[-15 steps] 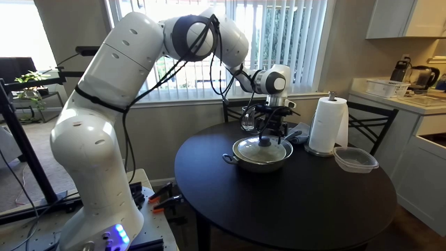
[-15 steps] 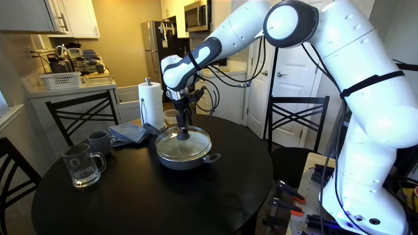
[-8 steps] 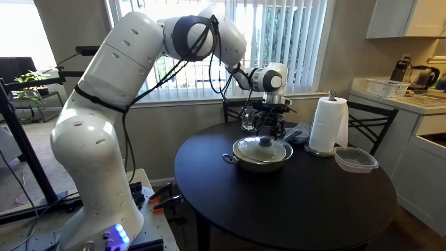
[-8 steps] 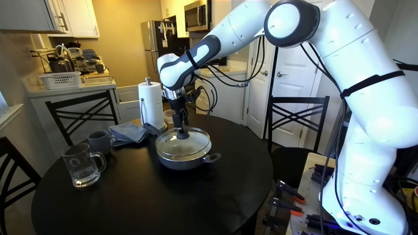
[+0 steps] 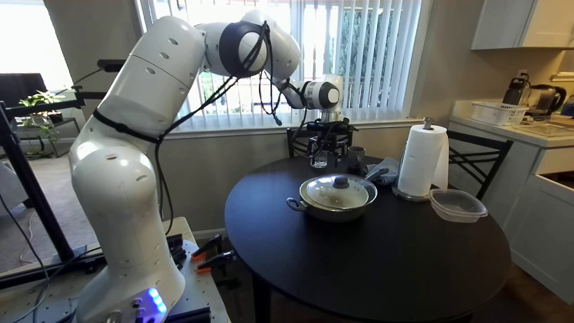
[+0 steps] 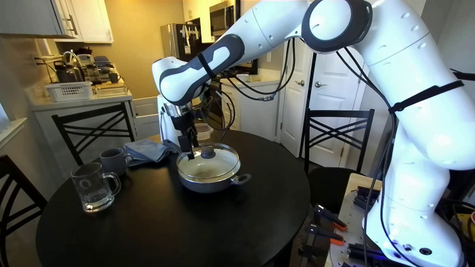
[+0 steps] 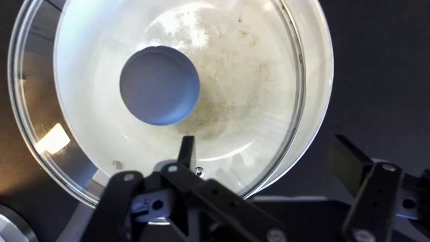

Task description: Place the lid on the pot

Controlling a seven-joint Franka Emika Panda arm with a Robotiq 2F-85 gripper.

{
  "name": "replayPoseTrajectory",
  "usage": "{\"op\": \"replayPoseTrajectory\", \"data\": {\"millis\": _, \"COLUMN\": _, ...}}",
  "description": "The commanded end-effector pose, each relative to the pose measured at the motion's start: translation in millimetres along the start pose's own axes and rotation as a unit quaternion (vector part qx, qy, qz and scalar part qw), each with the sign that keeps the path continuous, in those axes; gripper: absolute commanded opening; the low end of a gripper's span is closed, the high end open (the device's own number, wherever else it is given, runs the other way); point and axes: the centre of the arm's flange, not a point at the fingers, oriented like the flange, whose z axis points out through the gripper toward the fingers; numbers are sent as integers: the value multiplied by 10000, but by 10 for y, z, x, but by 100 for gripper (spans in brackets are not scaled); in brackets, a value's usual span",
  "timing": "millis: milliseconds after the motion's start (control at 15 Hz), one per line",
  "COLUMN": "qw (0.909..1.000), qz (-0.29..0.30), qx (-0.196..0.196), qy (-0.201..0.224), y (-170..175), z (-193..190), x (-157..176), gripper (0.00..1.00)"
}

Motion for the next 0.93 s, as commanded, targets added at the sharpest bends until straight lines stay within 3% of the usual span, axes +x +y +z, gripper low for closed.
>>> {"op": "replayPoseTrajectory", "data": {"millis": 0, "qw": 9998, "qz": 123, "qx": -125, "qy": 111, "y": 229, "z": 207, "x": -100, "gripper": 100}}
{"op": "replayPoseTrajectory", "data": {"millis": 267, "qw": 9955, "qz": 319, "qx": -251, "qy": 853, "y": 614, "z": 387, "x": -208, "gripper": 100}}
{"op": "replayPoseTrajectory", "data": {"millis": 400, "qw": 9932, "qz": 465, "qx": -304, "qy": 1027, "y": 731, "z": 438, "x": -234, "gripper": 100}}
{"op": "replayPoseTrajectory", "data": {"millis": 867, "qw": 9943, "qz": 432, "qx": -237, "qy": 947, "y": 626, "z": 351, "x": -229, "gripper": 100}}
